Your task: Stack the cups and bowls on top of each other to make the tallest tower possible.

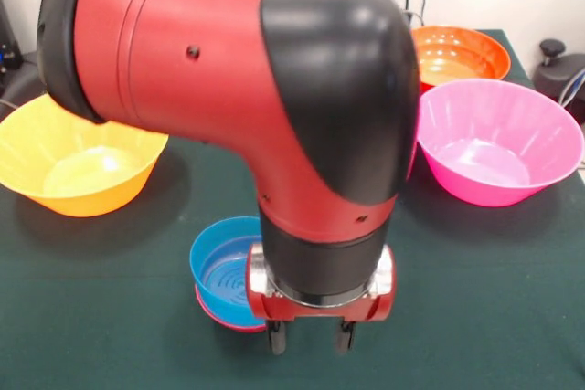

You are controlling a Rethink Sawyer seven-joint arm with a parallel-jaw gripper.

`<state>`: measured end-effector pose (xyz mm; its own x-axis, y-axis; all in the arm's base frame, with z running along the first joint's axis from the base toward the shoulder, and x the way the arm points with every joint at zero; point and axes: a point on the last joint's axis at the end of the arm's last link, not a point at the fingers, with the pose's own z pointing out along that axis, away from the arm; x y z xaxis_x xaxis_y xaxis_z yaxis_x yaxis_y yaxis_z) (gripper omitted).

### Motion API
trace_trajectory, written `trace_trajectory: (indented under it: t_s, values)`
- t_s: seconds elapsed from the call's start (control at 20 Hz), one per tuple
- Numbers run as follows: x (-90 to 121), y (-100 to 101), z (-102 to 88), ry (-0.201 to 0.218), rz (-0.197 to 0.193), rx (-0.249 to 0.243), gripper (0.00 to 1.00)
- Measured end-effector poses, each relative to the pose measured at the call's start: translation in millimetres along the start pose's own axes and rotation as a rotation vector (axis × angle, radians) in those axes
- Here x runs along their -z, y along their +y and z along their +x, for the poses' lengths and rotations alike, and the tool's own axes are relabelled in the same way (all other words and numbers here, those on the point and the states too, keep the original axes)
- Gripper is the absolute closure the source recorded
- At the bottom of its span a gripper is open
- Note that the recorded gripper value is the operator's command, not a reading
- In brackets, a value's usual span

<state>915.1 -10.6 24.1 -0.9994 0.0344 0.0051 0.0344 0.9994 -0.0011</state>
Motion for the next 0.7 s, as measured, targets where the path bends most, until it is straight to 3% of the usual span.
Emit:
trace_trajectory:
  t_s: [0.7]
  values:
    - [47,3,1.1,-0.038,0.12,0.048,0.0]
